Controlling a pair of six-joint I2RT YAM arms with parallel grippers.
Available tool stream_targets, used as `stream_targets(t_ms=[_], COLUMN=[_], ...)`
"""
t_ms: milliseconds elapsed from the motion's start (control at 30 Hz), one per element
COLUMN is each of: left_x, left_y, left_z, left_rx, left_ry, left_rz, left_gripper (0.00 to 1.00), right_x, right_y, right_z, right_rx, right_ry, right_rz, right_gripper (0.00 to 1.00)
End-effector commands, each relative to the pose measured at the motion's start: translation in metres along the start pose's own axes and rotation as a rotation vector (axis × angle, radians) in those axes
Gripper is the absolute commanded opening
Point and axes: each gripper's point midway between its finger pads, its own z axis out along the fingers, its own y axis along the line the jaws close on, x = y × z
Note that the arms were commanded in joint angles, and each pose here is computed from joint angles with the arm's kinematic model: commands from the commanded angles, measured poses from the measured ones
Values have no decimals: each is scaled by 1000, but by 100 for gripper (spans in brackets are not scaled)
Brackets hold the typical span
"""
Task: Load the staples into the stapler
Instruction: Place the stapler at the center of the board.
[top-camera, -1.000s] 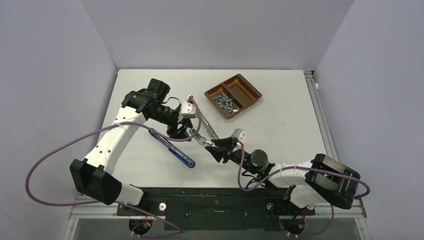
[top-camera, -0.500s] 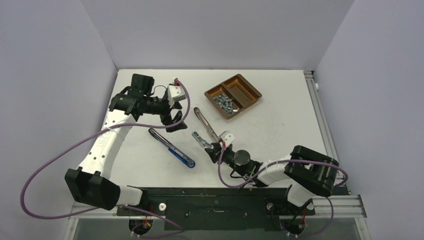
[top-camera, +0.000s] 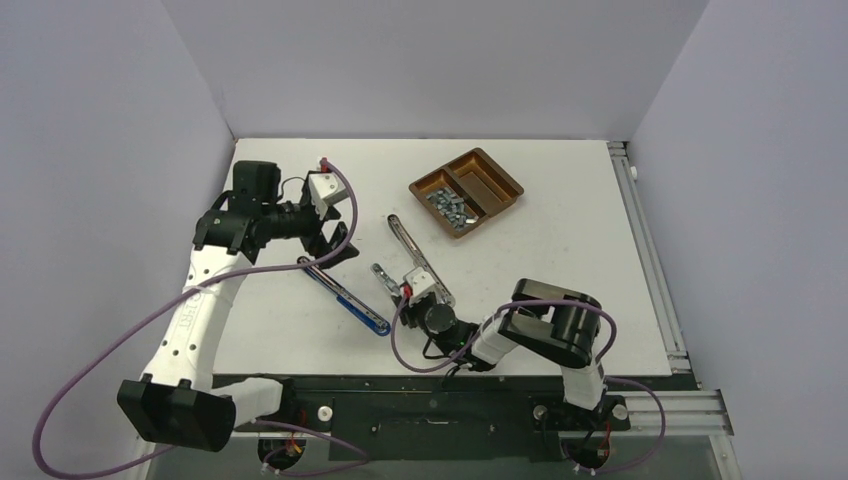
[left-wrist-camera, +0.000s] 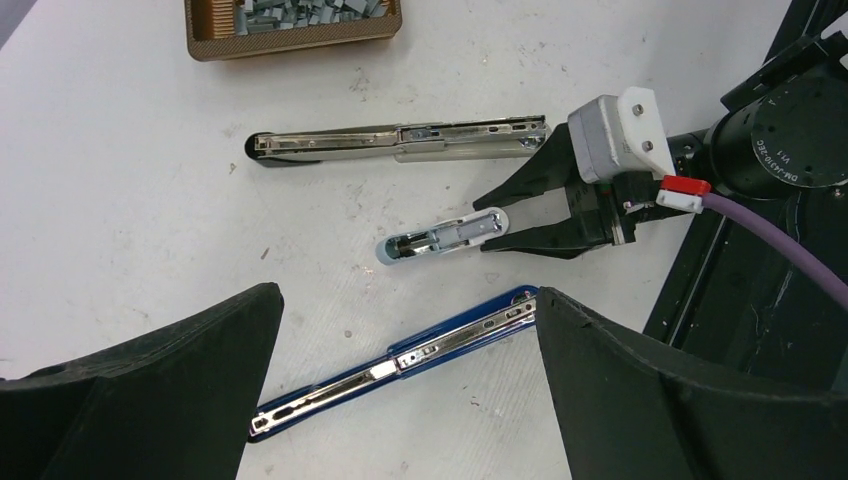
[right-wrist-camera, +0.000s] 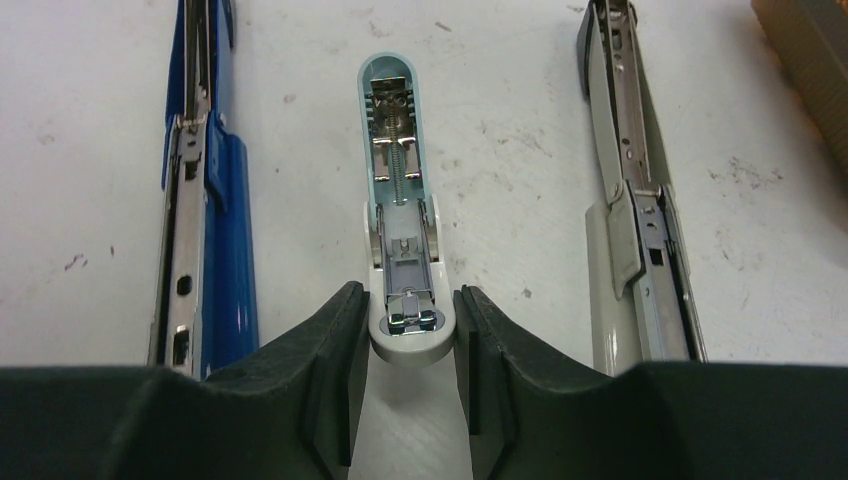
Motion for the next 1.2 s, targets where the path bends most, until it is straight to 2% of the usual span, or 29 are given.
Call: stream_targets(t_ms=[0,167,300,500,767,933,1167], left_x=[-6,-6,-11,-11,-9,-7,-10], left_y=[6,9,9,7,6,7,18], left_z=[-7,-6,-6,-4,-4,-4,-8], left_rx=[-61,-74,-79,-72,-74,-84,-136], left_ry=[-30,-32,-49,-78,-85,-74,-57], left_rz=[28,7,14,26,23,2,-65], left_gripper=[96,96,96,96,96,96,96], right_x=[-24,-5,11,23,27,15,-42], right_y=[-5,-10,-14,-10,-11,-11,-23], right_z=[19,23,17,11,3,-2,-16], right_rx=[80,120,129,79,71,72,104], right_ry=[-74,-19,42,105,144,129,32], right_rz=[27,6,0,-13,-13,3,32], right_gripper=[9,9,13,31,48,59,60])
